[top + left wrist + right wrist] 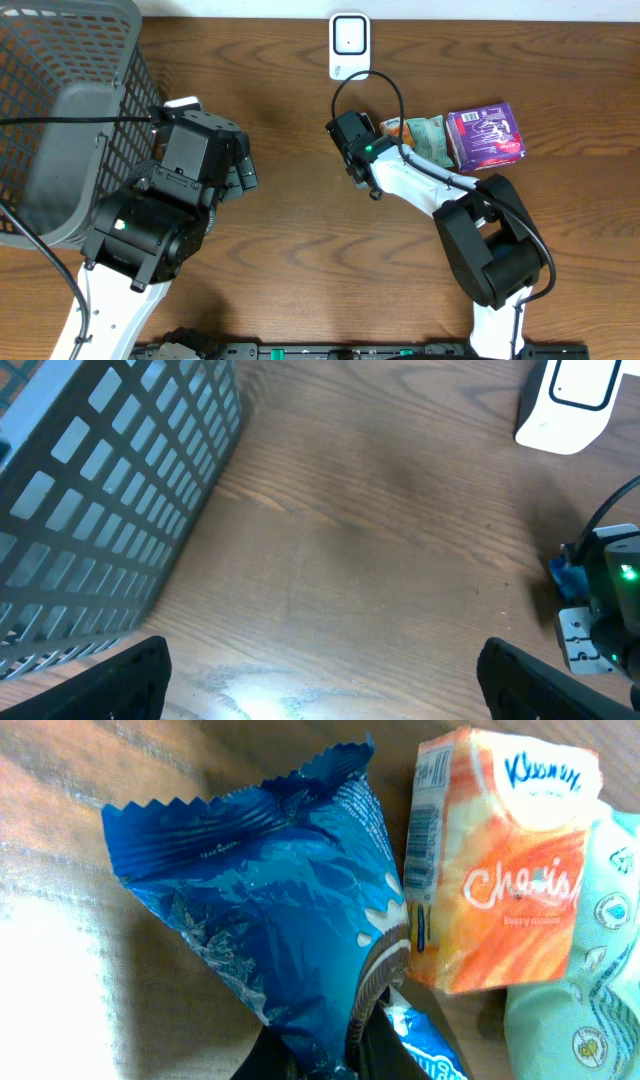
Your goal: Scan the item barcode
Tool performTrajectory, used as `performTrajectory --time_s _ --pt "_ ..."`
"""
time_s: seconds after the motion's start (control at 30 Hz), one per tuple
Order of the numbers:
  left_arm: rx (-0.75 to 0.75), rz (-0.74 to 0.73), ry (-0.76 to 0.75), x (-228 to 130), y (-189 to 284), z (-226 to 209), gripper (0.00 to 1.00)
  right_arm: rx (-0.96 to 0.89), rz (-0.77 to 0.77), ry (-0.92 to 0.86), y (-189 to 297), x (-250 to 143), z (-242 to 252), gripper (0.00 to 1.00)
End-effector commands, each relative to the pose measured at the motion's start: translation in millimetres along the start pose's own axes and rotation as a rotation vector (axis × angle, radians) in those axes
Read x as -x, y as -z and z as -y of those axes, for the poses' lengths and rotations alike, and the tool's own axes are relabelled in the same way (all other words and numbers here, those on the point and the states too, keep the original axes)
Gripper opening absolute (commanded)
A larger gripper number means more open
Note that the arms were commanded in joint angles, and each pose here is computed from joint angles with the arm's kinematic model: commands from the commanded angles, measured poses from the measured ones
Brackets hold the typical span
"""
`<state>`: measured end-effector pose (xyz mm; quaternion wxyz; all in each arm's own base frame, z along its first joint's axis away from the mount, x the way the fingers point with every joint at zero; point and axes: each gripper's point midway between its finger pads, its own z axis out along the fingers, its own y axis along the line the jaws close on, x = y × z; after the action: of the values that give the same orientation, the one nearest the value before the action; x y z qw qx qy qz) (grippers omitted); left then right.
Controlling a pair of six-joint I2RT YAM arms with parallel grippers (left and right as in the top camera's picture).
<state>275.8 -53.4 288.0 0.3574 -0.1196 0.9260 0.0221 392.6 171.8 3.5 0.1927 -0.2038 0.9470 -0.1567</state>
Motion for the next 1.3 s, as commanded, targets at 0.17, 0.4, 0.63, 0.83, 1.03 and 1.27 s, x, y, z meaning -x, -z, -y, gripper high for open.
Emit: performTrajectory --time_s 0.17,0.4,0.63,0.83,1.03,1.27 --pt "0.012 0.008 -0.005 2.5 0.8 -3.1 0.98 0.313 -0.110 -0.052 36.6 10.4 -36.0 0.01" --pt "0.012 0.008 -0.005 2.5 0.8 -3.1 0.98 0.806 -0.113 -0.133 100.0 42.4 -70.4 0.01" --pt "0.012 0.008 -0.005 2.5 0.8 -3.1 0.98 1.137 -0.145 -0.273 123.5 50.1 -66.7 0.01" --pt "0.012 0.008 -0.005 2.5 0.8 -3.1 0.98 1.331 -0.121 -0.444 122.3 72.5 -59.2 0.01" --pt "0.012 0.008 -0.005 2.5 0.8 -3.1 0.98 1.531 -0.168 -0.597 101.5 88.0 -65.3 0.01" --pt "0.012 0.008 -0.005 2.5 0.8 -3.1 0.98 1.690 -0.166 -0.594 75.1 100.5 -80.8 0.01"
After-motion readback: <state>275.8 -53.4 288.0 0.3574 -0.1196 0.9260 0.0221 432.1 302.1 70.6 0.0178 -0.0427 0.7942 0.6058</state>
